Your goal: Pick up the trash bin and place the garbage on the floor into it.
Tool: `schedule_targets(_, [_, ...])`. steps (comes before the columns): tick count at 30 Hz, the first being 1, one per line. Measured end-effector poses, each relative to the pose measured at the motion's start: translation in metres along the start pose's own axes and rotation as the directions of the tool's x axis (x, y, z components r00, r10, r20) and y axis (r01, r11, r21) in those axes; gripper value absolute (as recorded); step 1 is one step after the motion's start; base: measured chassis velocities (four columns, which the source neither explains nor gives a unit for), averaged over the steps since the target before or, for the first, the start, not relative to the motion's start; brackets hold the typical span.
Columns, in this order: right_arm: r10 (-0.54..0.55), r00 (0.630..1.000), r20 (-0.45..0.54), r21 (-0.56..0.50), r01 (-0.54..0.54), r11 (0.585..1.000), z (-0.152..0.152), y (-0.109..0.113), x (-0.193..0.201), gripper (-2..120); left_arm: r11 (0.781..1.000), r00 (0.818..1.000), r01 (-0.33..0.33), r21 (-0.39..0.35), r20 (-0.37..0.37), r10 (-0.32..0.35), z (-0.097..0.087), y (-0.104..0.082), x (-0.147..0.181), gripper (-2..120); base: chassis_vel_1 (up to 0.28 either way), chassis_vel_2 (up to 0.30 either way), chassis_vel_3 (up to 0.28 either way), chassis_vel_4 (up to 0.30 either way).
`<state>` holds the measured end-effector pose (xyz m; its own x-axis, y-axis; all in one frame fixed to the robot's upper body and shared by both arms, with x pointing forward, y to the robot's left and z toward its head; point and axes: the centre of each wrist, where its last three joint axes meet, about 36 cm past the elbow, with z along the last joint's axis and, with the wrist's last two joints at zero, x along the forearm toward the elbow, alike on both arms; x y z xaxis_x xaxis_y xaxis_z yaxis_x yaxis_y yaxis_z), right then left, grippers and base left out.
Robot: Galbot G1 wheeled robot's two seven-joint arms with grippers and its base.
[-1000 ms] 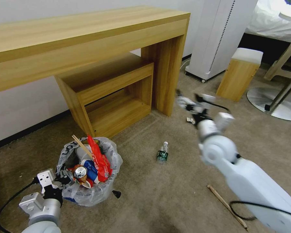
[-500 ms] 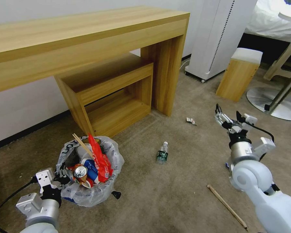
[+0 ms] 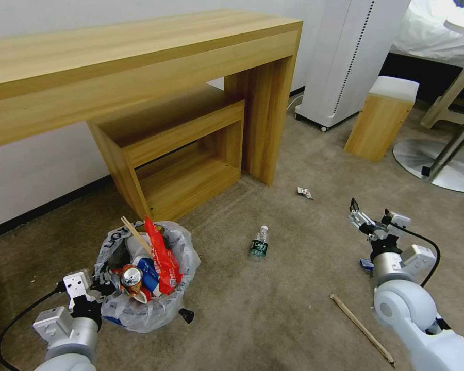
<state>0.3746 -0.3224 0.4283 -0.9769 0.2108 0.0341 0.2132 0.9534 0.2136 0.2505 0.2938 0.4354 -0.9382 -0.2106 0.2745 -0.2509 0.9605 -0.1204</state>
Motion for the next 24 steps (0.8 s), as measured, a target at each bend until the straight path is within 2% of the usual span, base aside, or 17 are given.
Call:
schedule_targets(11, [0.008,1.0,-0.008,0.012,-0.008,1.0,0.0115,0.0037,0.0001,100,1.0,1.0,0.002,0.001,-0.001,-0.002,-0.0003,0.003,-0.0018,1,0.0,0.0,0.0,0.0])
schedule_targets(24, [0.007,1.0,0.001,0.02,-0.007,1.0,0.0114,0.0009,-0.0022,100,1.0,1.0,0.008,0.003,-0.003,-0.008,0.0013,0.0032,-0.0029,1,0.0,0.0,0.0,0.0])
